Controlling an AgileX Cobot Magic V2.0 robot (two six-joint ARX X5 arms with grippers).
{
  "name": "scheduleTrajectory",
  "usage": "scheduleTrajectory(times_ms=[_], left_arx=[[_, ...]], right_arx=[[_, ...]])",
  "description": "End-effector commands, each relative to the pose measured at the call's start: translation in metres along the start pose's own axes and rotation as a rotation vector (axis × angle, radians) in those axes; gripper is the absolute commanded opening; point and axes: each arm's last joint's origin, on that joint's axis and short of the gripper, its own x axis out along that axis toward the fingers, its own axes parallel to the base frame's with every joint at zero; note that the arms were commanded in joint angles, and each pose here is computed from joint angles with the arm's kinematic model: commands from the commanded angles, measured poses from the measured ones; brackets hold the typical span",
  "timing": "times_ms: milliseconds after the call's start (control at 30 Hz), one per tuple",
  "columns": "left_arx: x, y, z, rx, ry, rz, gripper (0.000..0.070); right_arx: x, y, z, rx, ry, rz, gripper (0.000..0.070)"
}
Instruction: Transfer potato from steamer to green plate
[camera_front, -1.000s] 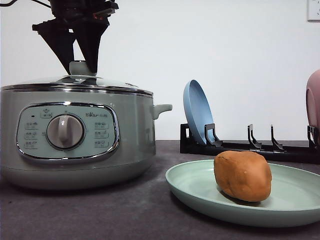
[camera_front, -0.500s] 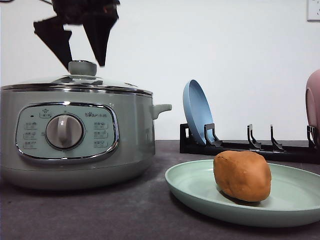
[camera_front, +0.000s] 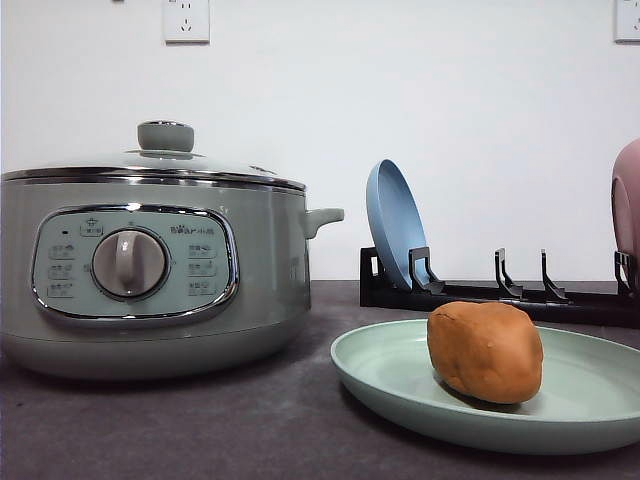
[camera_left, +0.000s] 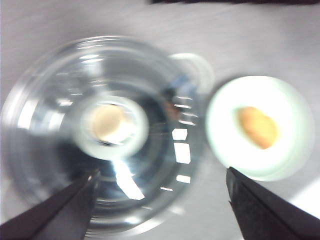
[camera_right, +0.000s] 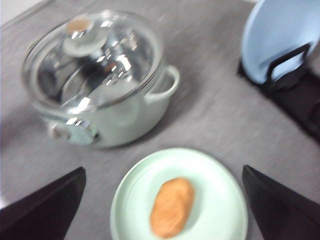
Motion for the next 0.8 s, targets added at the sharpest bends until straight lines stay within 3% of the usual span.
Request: scheduleTrajectory(times_ms=[0,333,500,567,633,733,767], left_arx=[[-0.01,-0.005,0.0,0.011,-0.028,-0.034,0.0512],[-0.03,-0.015,-0.015,0.023,-0.024,-0.14,0.0509],[-0.03,-0.016,-0.015,0.025,-0.024,-0.153,0.0498],[-0.03,-0.016,-0.015,0.027,-0.024,-0.153,0.0445],[-0.03,-0.016,-0.015,0.029,-0.024,-0.153,0.0331],[-0.03,-0.016,-0.015,0.039,-0.025,-0.153,0.0093],[-0.03,-0.016,-0.015,0.046,-0.026,-0.153,0.0014]], right_arx=[[-0.003,0.002,0.004,0.008,0.004,0.035,0.0635],[-0.004,0.007,-0.008,0.054,0.141,0.22,0.0633],[-0.004,0.007,-0.01,0.059,0.161,0.225,0.0628],[-0.004,0.007,-0.011,0.06,0.163,0.225,0.0596],[-0.004,0.007,-0.011,0.059,0.163,0.225,0.0454],[-0.004,0.007,-0.011,0.056,0.163,0.225,0.0085],[-0.004,0.007,-0.011,0.051,0.162,0.225,0.0009]])
